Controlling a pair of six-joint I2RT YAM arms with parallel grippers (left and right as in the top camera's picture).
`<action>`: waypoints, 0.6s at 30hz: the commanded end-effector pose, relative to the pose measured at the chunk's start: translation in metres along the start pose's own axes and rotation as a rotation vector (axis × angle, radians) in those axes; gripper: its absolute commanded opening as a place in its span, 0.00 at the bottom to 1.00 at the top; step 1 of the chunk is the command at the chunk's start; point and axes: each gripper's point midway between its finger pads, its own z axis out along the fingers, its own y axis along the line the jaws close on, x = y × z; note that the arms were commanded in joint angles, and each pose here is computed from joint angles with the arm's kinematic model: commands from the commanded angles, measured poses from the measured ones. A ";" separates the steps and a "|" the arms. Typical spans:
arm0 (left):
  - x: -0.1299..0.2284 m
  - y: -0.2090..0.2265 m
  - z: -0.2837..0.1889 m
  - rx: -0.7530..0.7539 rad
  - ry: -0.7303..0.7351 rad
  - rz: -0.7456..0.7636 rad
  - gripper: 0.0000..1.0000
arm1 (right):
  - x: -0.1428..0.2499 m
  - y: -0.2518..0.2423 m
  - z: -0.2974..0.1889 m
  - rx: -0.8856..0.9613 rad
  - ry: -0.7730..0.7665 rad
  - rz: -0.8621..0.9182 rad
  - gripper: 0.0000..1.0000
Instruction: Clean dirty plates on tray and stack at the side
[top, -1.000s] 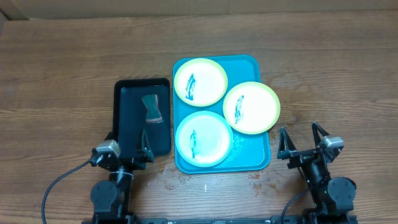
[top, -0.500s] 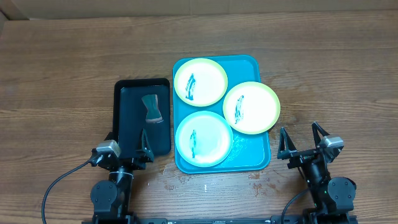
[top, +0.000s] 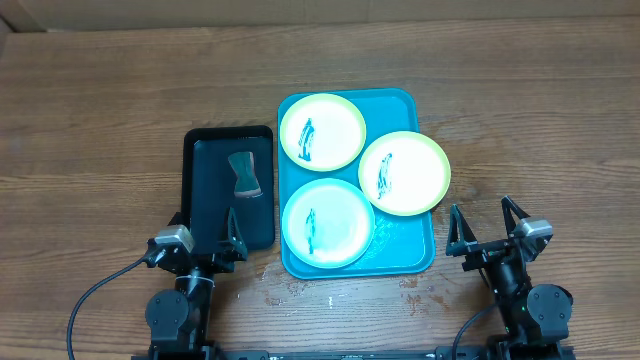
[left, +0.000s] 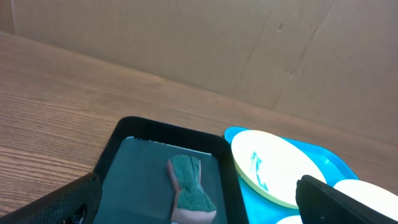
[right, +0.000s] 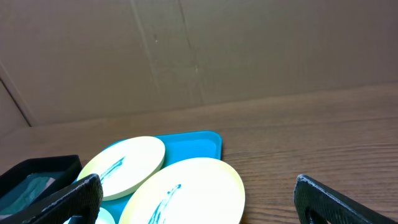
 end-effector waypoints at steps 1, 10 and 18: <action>0.000 0.002 0.000 -0.004 -0.005 -0.015 1.00 | 0.002 0.000 0.000 -0.003 -0.003 -0.005 1.00; -0.003 -0.001 0.000 0.011 -0.012 -0.025 1.00 | 0.002 0.000 0.000 -0.003 -0.003 -0.004 1.00; -0.065 -0.051 -0.016 0.259 -0.202 -0.095 1.00 | -0.020 0.025 -0.003 -0.140 -0.053 0.190 1.00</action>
